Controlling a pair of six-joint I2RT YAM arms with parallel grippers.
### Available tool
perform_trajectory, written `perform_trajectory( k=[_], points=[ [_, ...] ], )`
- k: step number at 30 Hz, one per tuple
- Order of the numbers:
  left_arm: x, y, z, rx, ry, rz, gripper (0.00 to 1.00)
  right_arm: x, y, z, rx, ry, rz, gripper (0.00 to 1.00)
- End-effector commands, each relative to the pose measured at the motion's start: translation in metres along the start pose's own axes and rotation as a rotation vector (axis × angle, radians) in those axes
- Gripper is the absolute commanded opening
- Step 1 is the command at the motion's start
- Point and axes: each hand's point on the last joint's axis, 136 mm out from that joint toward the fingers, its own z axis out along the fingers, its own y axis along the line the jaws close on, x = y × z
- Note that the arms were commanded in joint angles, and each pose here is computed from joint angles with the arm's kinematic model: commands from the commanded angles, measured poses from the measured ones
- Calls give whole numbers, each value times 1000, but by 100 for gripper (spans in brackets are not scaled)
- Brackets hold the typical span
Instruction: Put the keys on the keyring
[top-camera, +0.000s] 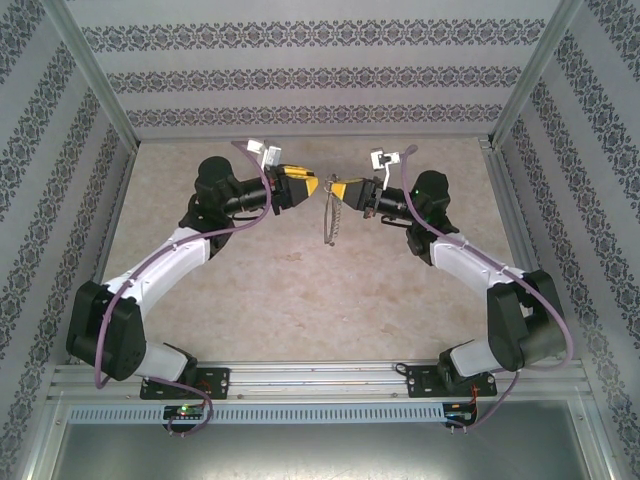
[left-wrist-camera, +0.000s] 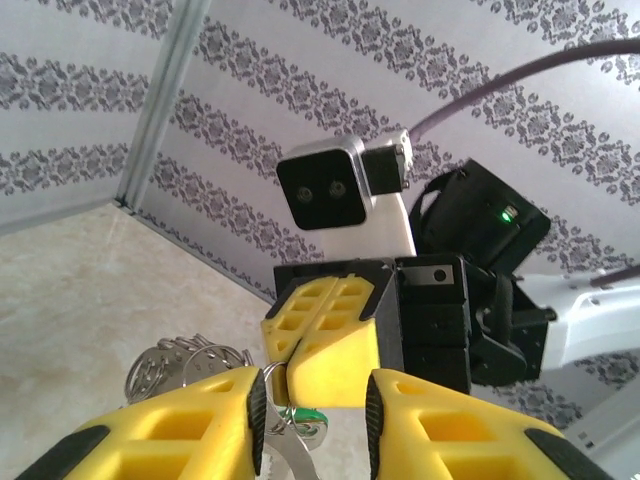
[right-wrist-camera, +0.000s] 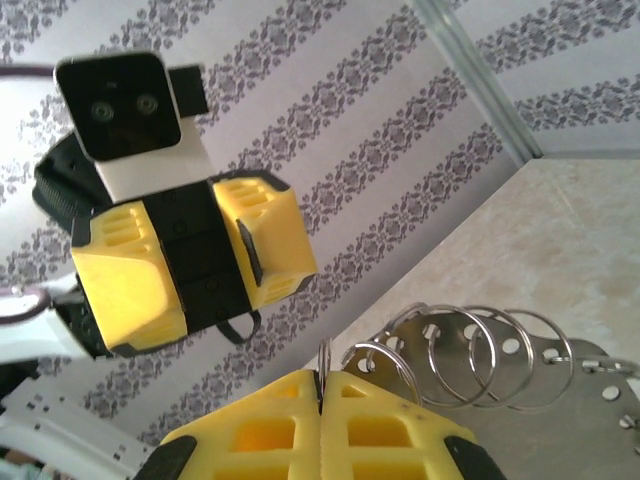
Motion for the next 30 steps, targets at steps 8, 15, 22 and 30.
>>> perform_trajectory(
  k=[8, 15, 22, 30],
  points=[
    [14, 1, 7, 97, 181, -62, 33, 6, 4, 8, -140, 172, -32, 0],
    [23, 8, 6, 61, 229, -47, 34, 7, -3, 9, -135, 176, -21, 0],
    [32, 19, 10, 42, 262, -67, 35, 5, -2, 8, -131, 169, -28, 0],
    [34, 24, 12, 40, 261, -80, 36, 3, -4, 8, -119, 155, -30, 0]
  ],
)
